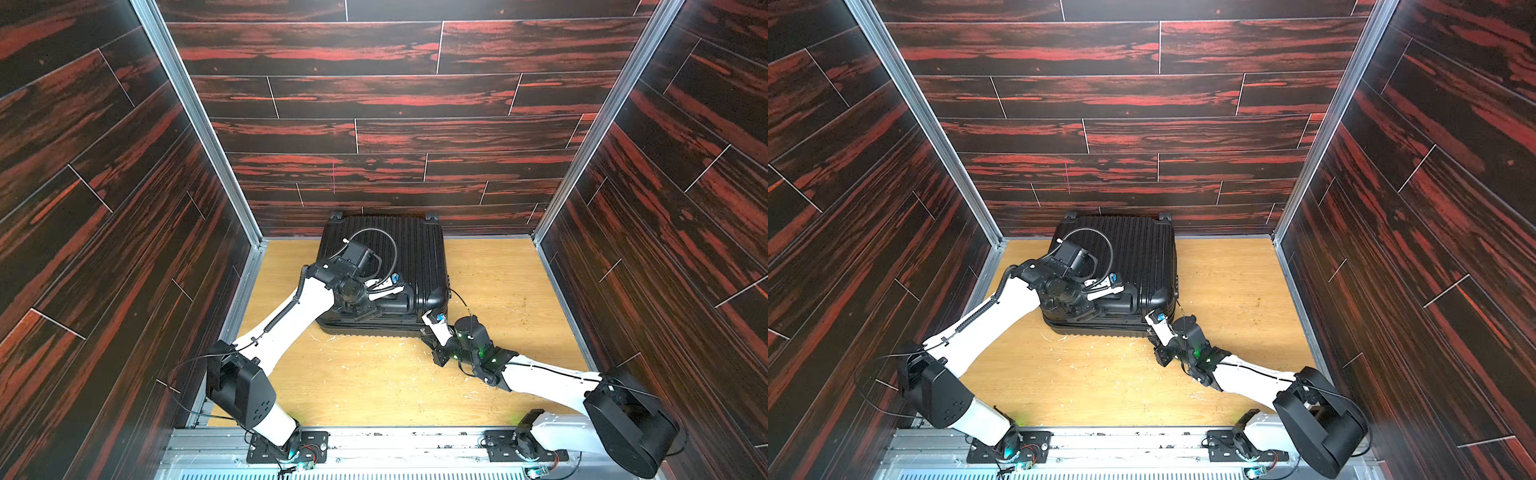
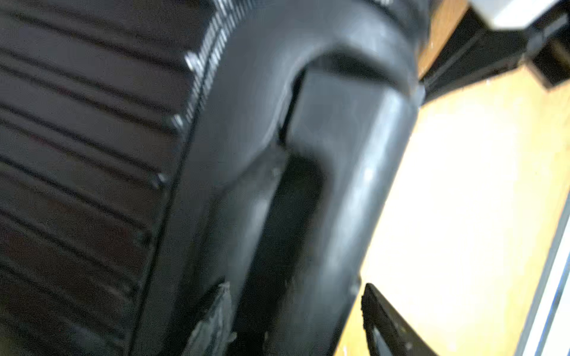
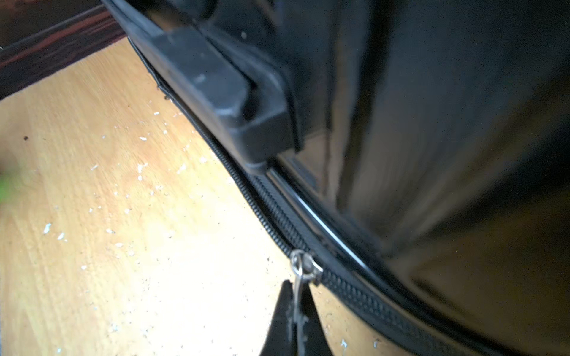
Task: Close the suitcase zippers
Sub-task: Zip the zipper on the suitcase.
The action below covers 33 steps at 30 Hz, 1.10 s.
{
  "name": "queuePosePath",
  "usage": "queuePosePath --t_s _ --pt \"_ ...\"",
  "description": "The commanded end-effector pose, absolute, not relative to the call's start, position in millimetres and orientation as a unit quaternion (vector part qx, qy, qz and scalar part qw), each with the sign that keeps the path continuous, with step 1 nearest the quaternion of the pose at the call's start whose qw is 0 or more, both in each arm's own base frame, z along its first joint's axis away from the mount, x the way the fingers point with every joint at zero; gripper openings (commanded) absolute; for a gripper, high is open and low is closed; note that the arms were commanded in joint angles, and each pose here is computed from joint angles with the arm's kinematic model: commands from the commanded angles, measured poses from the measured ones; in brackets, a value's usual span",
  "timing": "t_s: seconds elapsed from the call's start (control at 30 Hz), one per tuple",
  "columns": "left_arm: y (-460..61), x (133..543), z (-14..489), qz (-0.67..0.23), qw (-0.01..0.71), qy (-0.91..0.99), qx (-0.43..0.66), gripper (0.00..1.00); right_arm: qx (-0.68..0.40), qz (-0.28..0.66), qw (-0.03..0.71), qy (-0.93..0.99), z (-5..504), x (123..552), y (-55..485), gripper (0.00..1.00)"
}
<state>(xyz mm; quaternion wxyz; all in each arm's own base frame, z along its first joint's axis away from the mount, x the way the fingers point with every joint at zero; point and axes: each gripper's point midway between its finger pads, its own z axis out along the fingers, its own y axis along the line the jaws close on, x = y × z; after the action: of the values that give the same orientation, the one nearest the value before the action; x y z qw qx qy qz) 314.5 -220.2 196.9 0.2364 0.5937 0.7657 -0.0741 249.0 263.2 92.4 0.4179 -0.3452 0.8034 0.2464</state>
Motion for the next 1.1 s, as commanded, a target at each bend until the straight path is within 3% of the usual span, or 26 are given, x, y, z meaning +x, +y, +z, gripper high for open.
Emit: queuePosePath --t_s 0.0,0.3,0.7,1.07 --pt "-217 310 193 -0.073 0.208 0.754 0.618 0.68 -0.337 0.26 0.436 0.793 108 259 274 0.0" --pt "-255 304 194 -0.163 0.205 0.718 0.646 0.51 -0.355 0.266 0.436 0.783 110 254 277 0.0" --pt "-295 319 197 -0.181 0.237 0.728 0.617 0.29 -0.362 0.272 0.448 0.771 117 250 277 0.0" --pt "-333 343 217 -0.151 0.312 0.76 0.55 0.24 -0.372 0.276 0.457 0.759 122 247 279 0.0"
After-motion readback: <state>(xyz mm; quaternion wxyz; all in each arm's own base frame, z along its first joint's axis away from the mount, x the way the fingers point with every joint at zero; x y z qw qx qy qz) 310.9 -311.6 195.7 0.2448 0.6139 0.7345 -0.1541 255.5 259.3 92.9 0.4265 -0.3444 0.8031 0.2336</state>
